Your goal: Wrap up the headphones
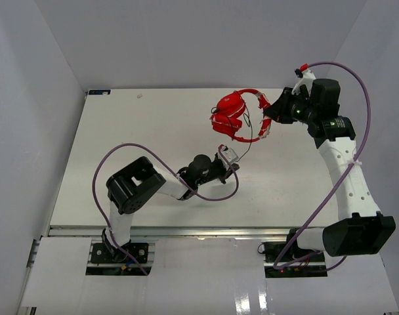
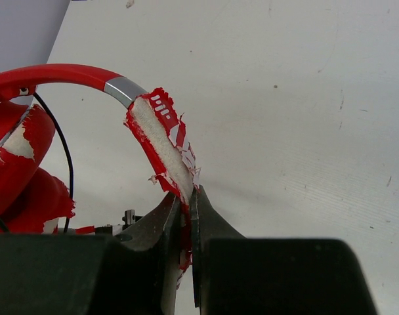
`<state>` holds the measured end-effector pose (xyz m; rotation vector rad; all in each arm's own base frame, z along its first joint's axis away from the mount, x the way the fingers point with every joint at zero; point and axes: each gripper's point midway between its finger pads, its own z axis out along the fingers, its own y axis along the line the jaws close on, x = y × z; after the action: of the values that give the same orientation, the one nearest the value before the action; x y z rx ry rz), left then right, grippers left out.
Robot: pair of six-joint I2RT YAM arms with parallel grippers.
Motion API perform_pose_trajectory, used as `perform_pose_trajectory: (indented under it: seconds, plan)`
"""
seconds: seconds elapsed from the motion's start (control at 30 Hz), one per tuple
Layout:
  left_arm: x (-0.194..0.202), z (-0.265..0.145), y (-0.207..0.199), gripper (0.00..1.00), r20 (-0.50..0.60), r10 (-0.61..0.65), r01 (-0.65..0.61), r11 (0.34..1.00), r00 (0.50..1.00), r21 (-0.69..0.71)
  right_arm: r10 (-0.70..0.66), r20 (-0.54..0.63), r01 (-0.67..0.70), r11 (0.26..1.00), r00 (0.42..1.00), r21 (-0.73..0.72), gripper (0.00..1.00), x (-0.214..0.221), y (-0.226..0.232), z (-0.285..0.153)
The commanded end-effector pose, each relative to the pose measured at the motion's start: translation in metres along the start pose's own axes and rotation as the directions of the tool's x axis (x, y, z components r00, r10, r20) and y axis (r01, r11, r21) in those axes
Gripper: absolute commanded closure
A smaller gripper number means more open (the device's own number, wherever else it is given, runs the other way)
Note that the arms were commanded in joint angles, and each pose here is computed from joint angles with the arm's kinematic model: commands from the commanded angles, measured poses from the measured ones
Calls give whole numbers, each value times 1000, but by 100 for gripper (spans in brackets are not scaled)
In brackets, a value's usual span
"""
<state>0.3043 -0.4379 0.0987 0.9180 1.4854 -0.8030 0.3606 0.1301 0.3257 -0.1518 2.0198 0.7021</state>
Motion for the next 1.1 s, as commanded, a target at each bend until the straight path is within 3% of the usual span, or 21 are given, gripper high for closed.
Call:
perform_pose_trajectory:
  seconds: [0.0, 0.2, 0.47, 0.63, 0.7, 0.9, 1.07]
  plan:
    - [-7, -22, 0, 100, 14, 11, -11, 1000, 1000, 23, -26, 106, 43, 986, 994, -163, 92, -39, 36, -28]
    - [6, -59, 16, 100, -29, 3, -2, 999, 1000, 44, -104, 126, 137, 949, 986, -284, 92, -37, 31, -46]
    - [10, -65, 65, 100, -97, -4, 7, 1000, 995, 30, -233, 145, 275, 829, 961, -488, 92, -14, 60, -67]
    - [-23, -53, 108, 100, -116, 1, 5, 999, 993, 47, -358, 167, 392, 773, 919, -500, 92, 9, 61, -75]
    - [-29, -56, 126, 100, -154, -24, 30, 999, 988, 35, -379, 122, 390, 794, 917, -467, 92, 23, 50, -73]
    - [-102, -75, 170, 100, -111, -62, 64, 998, 992, 13, -540, 50, 537, 816, 840, -215, 92, 48, -7, -59]
    - [-153, -76, 150, 100, -156, -223, 245, 959, 962, 144, -546, -2, 546, 838, 838, 4, 92, 54, -47, -44]
